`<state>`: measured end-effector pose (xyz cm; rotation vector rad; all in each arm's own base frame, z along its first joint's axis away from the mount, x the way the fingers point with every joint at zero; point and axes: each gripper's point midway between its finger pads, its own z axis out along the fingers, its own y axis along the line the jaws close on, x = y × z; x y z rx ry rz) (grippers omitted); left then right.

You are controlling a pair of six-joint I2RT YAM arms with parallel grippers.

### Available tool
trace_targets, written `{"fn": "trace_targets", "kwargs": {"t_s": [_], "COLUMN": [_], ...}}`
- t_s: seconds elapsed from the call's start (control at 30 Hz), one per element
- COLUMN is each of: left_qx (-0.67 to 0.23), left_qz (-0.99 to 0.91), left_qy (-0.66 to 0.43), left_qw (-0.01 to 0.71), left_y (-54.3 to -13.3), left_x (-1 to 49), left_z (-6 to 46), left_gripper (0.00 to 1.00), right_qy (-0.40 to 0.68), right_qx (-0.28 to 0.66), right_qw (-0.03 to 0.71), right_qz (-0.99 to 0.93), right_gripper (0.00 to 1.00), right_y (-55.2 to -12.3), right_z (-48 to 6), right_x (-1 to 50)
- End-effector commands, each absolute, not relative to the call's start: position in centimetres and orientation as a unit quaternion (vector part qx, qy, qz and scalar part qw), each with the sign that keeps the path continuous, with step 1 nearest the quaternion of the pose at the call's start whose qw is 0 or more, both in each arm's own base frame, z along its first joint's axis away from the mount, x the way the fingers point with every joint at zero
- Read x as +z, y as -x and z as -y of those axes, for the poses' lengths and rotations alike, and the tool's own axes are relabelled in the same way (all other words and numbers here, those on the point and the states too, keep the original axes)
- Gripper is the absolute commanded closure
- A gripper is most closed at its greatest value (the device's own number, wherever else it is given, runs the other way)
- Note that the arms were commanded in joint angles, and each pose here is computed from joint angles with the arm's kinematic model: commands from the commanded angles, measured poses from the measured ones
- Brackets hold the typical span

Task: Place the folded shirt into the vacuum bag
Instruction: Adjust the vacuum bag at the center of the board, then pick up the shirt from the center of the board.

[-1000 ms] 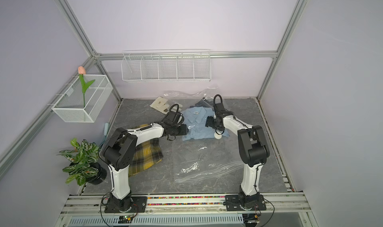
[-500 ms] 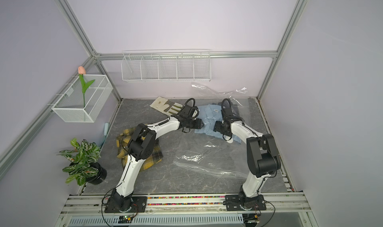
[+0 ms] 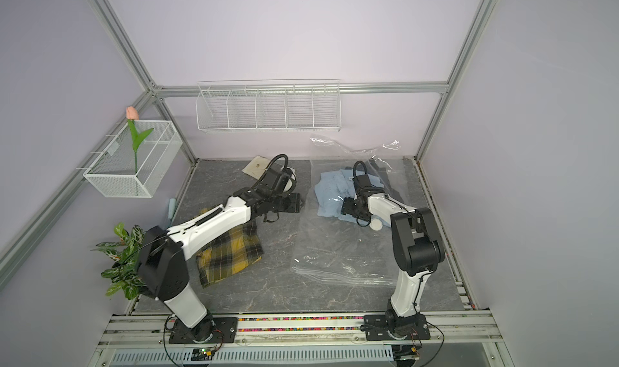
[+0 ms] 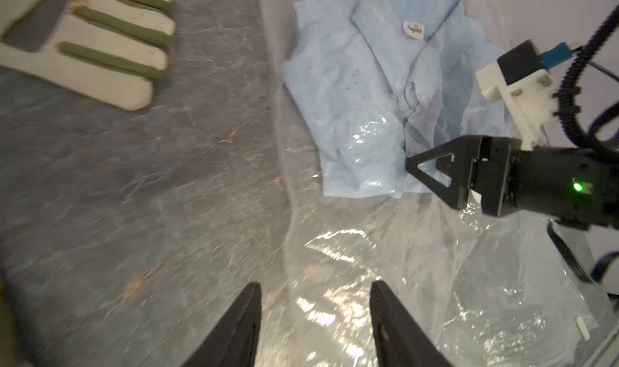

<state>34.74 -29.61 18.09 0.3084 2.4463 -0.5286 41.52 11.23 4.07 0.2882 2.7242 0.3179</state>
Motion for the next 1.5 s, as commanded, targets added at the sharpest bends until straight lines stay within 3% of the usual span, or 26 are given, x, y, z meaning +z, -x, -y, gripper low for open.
{"fn": "trace_targets", "kwargs": {"t_s": [0.0,0.23,0.43,0.63,0.8,0.97,1.1,1.23,1.47], "left_qx": [-0.072,0.01,-0.006,-0.059,-0.091,-0.146,-0.166,-0.138,-0.143], "left_qz": [-0.955,-0.959,-0.952,-0.949,-0.97,-0.973,-0.967,-0.972,-0.966], "left_qy": [-0.039,0.07,0.134,0.149,0.054,-0.041,-0.136,-0.115,-0.027], "left_qw": [0.285,0.275,0.277,0.273,0.217,0.177,0.138,0.153,0.214], "left_y": [-32.7,-30.0,-32.7,-38.0,-39.4,-35.2,-28.3,-25.7,-24.9], "left_x": [15.3,12.7,10.4,7.5,2.5,0.9,1.3,3.7,10.4], "left_z": [21.6,11.8,9.4,11.6,18.3,26.8,31.3,27.3,20.6], "left_gripper": [0.44,0.34,0.32,0.36,0.41,0.44,0.45,0.45,0.44], "right_qy": [-0.094,-0.029,-0.001,0.006,0.008,0.008,0.022,0.047,0.125], "right_qx": [0.087,0.094,0.123,0.144,0.16,0.165,0.182,0.205,0.261], "right_qw": [0.18,0.235,0.261,0.275,0.277,0.281,0.266,0.244,0.192], "right_qz": [-0.975,-0.967,-0.958,-0.951,-0.947,-0.945,-0.946,-0.947,-0.938], "right_gripper": [0.23,0.23,0.23,0.23,0.23,0.24,0.24,0.24,0.24], "right_y": [-41.8,-40.5,-37.9,-35.8,-34.5,-34.0,-33.9,-34.2,-34.6], "right_z": [-9.9,-14.2,-16.8,-17.5,-17.5,-17.4,-18.8,-21.1,-27.6], "right_x": [3.4,9.1,12.1,13.7,14.4,14.8,14.2,13.3,12.8]}}
